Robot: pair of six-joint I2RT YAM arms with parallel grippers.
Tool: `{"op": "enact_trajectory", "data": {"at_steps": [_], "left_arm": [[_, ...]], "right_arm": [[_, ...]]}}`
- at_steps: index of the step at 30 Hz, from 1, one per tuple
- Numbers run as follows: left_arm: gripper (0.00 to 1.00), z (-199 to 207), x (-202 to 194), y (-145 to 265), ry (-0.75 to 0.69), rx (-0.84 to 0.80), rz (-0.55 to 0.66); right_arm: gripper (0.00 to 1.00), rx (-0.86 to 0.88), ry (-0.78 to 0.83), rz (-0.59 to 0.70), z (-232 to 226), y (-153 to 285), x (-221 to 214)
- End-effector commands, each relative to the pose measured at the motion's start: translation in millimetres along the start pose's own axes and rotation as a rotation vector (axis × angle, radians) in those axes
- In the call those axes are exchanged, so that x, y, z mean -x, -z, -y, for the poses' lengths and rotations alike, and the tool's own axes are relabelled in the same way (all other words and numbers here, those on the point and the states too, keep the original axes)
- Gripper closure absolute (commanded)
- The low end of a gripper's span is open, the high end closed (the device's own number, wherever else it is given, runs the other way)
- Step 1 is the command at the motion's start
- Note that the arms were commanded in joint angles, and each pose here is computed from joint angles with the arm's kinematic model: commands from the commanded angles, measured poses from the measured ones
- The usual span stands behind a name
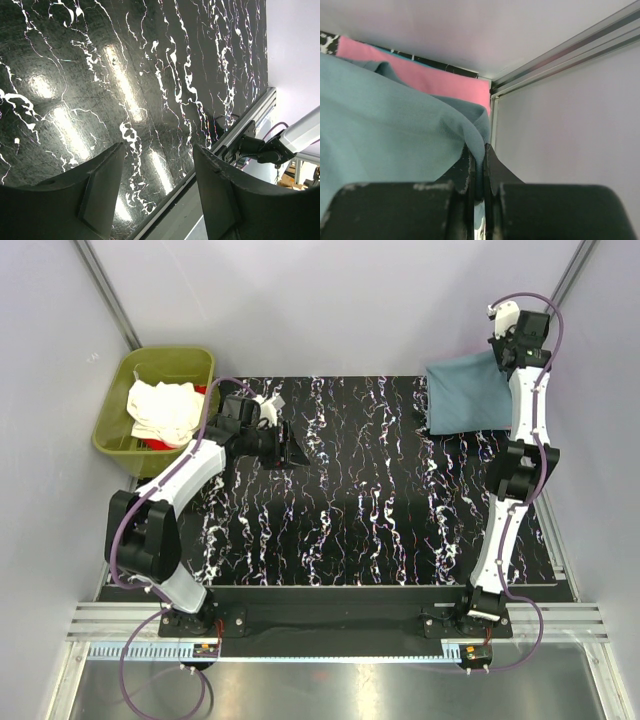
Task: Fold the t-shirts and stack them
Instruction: Neatly place the folded tshirt to the corner
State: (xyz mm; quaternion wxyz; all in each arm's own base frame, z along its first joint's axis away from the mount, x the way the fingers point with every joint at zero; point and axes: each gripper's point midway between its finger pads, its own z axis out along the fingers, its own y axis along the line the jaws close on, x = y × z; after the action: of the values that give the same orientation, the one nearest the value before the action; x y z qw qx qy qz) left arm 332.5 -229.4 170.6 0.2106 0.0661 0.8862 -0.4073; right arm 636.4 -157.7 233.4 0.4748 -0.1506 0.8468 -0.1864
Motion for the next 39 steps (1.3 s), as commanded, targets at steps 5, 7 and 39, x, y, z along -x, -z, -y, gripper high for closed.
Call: {"op": "enact_trajectory", "data": {"at_steps": [5, 7, 39], "left_arm": [[0.38, -1.5, -0.4, -8.8, 0.001, -0.032, -0.01], [0.38, -3.2, -1.1, -11.4, 0.008, -0.034, -0.016], [0.31, 101.1, 48.3, 82.5, -0.289, -0.226, 0.379]], "right_arm": [[1.0, -0.16, -0.02, 0.216, 55.0, -10.7, 40.4], [1.0, -0.176, -0.033, 0.231, 60.4, -19.9, 35.8], [0.0, 0.238, -0.781, 0.118, -90.1, 207.2, 93.2]]}}
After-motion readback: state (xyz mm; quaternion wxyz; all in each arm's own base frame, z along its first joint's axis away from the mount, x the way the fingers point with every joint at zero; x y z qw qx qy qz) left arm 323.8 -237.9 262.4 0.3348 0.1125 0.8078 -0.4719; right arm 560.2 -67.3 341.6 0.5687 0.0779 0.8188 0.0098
